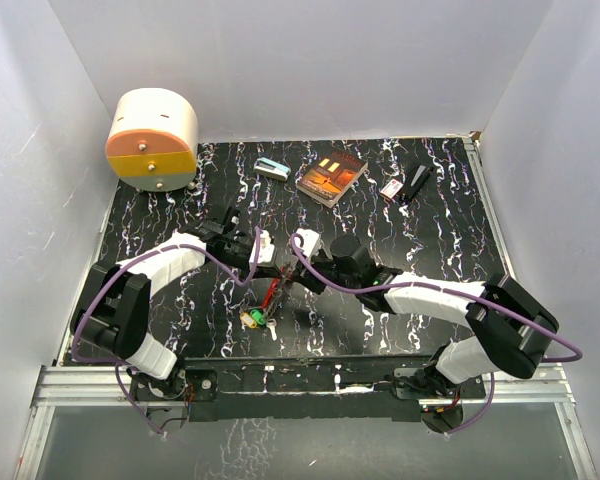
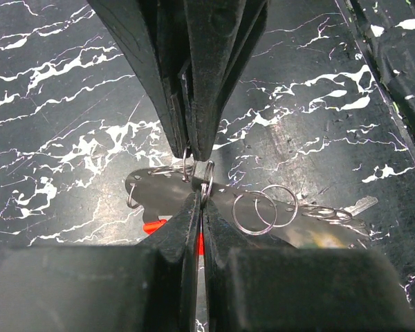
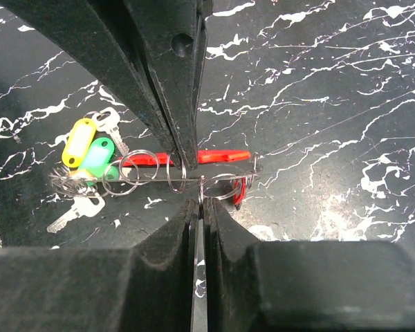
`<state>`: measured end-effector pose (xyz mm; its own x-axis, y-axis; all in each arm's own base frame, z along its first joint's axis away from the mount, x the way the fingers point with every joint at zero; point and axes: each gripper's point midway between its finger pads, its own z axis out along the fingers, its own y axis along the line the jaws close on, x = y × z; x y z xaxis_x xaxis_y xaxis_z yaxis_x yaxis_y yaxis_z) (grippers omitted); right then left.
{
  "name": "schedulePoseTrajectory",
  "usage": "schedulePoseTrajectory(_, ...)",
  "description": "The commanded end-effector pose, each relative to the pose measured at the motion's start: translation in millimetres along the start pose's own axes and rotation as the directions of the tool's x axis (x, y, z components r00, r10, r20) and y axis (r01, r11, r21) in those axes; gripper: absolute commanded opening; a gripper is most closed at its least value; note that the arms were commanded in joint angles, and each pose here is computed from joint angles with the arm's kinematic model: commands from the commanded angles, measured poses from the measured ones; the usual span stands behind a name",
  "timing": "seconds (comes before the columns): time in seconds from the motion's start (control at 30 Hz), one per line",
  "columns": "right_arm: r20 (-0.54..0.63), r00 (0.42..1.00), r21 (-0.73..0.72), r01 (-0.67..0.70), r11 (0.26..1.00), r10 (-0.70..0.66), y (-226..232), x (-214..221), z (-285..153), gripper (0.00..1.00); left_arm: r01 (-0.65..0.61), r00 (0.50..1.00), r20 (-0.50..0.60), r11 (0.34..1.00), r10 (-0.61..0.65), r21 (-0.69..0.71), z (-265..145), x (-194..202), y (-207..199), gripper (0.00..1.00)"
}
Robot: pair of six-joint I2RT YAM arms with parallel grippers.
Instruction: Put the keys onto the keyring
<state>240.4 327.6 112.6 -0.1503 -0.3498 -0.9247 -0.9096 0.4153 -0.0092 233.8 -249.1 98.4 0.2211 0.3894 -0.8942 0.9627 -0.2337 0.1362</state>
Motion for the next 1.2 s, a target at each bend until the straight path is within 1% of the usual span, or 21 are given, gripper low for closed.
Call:
schedulePoseTrajectory(0.0,0.09,0.995,0.05,0.029,0.998,-0.033,-13,-40,0,0.1,-0.043,0.998,0.054,0.999,0.042,0.02,-2,-14,-2,0.0)
schedulePoseTrajectory(0.07,0.083,0.996,0.074,0.012,0.997,-0.018,-17,-38,1,0.12,-0.043,0.997,0.068,0.999,0.041,0.027,-2,-18,-3,0.0)
schedulePoseTrajectory(0.1,0.077,0.997,0.092,0.002,0.996,-0.009,-20,-36,1,0.18,-0.041,0.996,0.075,0.999,0.039,0.03,-2,-19,-4,0.0)
schedulePoseTrajectory(0.2,0.069,0.998,0.134,-0.006,0.991,-0.003,-27,-33,-1,0.43,-0.019,0.996,0.09,0.999,0.015,0.038,-1,-22,-6,0.0)
schedulePoseTrajectory(0.23,0.077,0.997,0.143,-0.005,0.99,-0.006,-28,-35,-4,0.46,0.002,0.996,0.093,0.999,-0.005,0.038,-1,-23,-5,0.0)
schedulePoseTrajectory(0.4,0.132,0.991,0.189,-0.002,0.982,-0.023,-31,-44,-22,0.46,0.088,0.988,0.127,0.996,-0.091,0.033,2,-27,0,0.0)
schedulePoseTrajectory(0.63,0.209,0.977,0.166,-0.009,0.986,-0.026,-21,-62,-40,0.43,0.159,0.977,0.141,0.987,-0.161,0.029,4,-29,2,0.0)
schedulePoseTrajectory(0.77,0.235,0.972,0.103,-0.02,0.994,-0.005,-10,-70,-42,0.38,0.169,0.976,0.136,0.985,-0.172,0.03,3,-28,1,0.0)
schedulePoseTrajectory(0.87,0.237,0.971,0.056,-0.035,0.998,0.021,-2,-71,-39,0.38,0.172,0.975,0.137,0.985,-0.174,0.029,4,-28,1,0.0)
schedulePoseTrajectory(1.17,0.233,0.971,0.002,-0.056,0.998,0.054,5,-71,-27,0.38,0.163,0.978,0.132,0.987,-0.164,0.015,4,-25,4,0.0)
